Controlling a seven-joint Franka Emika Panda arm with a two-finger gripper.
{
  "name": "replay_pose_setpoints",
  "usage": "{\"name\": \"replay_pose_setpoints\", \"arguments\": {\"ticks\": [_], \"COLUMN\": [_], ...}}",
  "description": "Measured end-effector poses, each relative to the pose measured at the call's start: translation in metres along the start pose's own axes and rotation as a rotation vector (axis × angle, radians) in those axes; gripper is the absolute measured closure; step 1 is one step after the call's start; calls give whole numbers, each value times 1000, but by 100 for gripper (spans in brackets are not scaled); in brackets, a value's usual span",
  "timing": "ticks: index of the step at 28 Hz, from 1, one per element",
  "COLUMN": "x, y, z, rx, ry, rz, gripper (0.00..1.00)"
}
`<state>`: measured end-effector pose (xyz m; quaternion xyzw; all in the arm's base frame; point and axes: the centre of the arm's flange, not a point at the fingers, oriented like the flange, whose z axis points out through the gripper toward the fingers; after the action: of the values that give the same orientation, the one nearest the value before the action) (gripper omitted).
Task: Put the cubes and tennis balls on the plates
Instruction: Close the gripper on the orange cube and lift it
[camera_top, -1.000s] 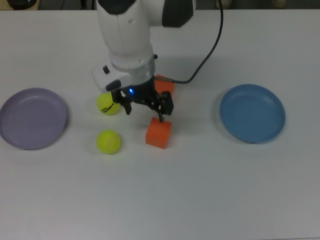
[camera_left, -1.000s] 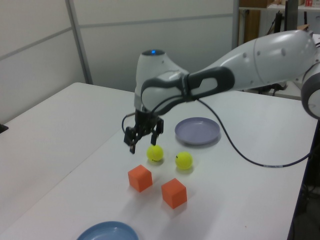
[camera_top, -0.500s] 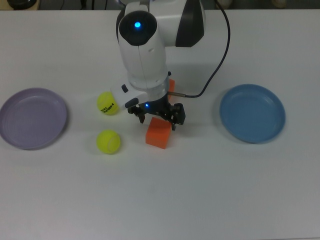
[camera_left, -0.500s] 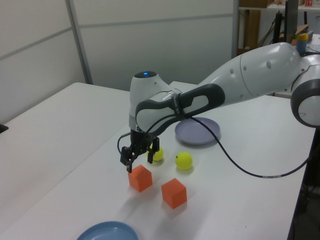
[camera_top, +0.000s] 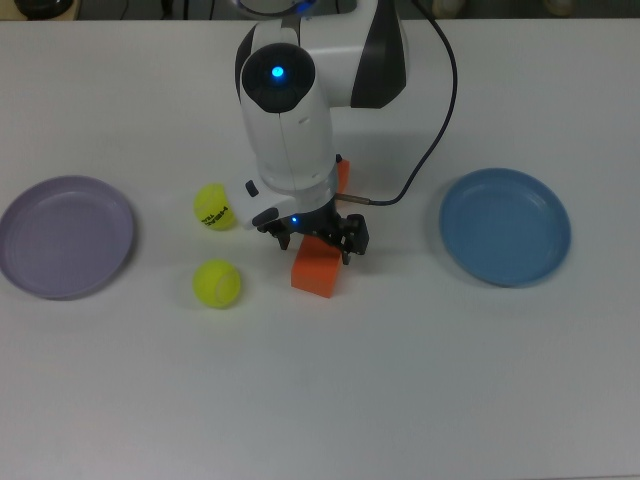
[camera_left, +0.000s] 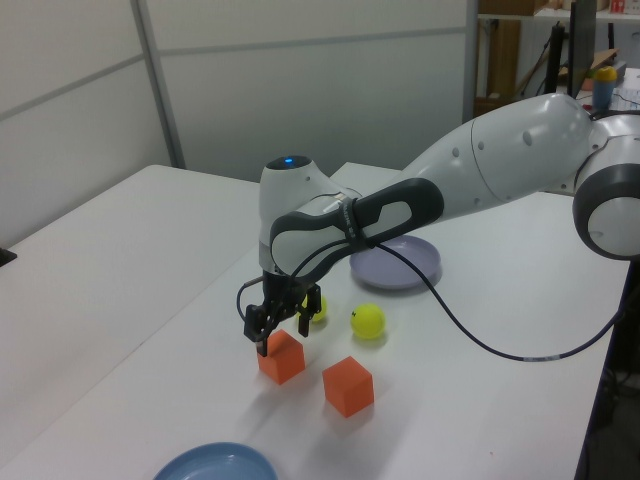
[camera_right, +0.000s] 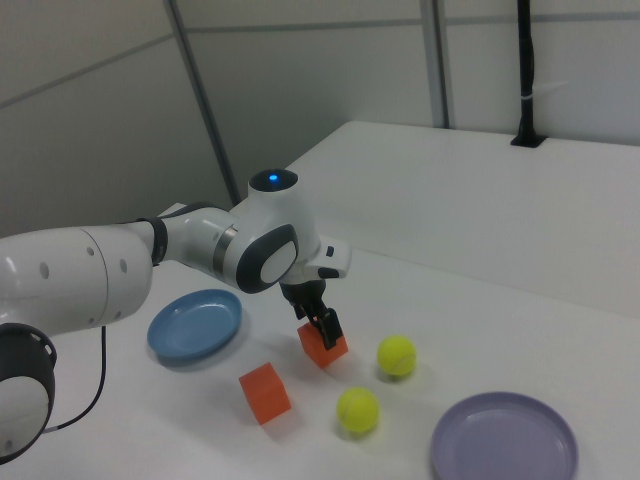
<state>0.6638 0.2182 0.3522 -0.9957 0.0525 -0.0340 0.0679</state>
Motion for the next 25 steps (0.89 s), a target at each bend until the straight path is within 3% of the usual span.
{"name": "replay_pose_setpoints", "arguments": {"ticks": [7,15,21,25], "x": [-1,4,-4,-26], "y": [2,1,-26,-67], "z": [16,20,-5,-35], "rx": [-11,2,43,84], "ry": [-21,25,53,62], "rz": [2,21,-16,-74], "gripper": [3,36,37,40]}}
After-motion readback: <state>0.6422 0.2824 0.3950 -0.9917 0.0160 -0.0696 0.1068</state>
